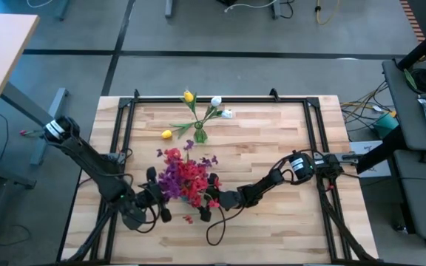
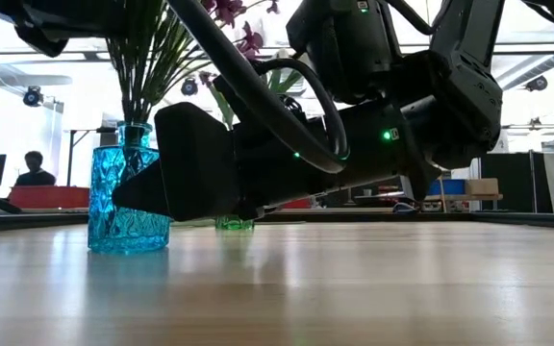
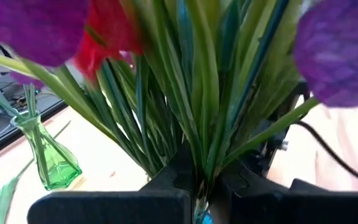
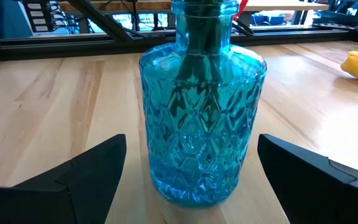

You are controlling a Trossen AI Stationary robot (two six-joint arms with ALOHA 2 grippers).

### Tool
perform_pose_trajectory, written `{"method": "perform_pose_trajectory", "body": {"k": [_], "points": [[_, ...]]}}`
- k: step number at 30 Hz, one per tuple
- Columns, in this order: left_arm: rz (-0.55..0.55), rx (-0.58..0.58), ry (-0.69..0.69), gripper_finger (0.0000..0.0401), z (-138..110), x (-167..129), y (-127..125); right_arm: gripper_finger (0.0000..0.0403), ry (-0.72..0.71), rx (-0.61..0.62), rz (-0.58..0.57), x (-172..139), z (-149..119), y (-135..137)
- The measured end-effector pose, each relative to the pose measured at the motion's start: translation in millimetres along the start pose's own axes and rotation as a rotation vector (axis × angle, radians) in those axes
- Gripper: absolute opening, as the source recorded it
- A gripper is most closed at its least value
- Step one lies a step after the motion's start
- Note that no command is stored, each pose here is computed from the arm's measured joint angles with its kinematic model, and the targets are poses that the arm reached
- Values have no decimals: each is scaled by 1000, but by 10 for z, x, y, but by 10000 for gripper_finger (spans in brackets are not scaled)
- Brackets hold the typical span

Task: Sort flowers into vase by color
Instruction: Put the purple flowers into the blue vase

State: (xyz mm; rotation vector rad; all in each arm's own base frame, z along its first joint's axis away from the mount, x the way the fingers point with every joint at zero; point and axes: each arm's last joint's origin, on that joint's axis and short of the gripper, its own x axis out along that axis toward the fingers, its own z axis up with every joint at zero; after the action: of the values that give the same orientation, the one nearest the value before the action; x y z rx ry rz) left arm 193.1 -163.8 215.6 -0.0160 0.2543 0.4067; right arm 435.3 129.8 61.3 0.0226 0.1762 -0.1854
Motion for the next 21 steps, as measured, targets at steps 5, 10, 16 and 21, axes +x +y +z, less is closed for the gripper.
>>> {"method": "perform_pose_trajectory", "body": {"k": [5, 10, 16, 21], "points": [[21, 29, 7, 0, -90, 40, -44, 354, 0, 0, 0, 0, 0, 0], [46, 48, 13, 0, -189, 82, -85, 354, 0, -1, 0, 0, 0, 0], [71, 74, 13, 0, -276, 117, -115, 354, 0, -2, 0, 0, 0, 0], [97, 77, 3, 1, -320, 134, -121, 354, 0, -2, -1, 0, 0, -1]]}}
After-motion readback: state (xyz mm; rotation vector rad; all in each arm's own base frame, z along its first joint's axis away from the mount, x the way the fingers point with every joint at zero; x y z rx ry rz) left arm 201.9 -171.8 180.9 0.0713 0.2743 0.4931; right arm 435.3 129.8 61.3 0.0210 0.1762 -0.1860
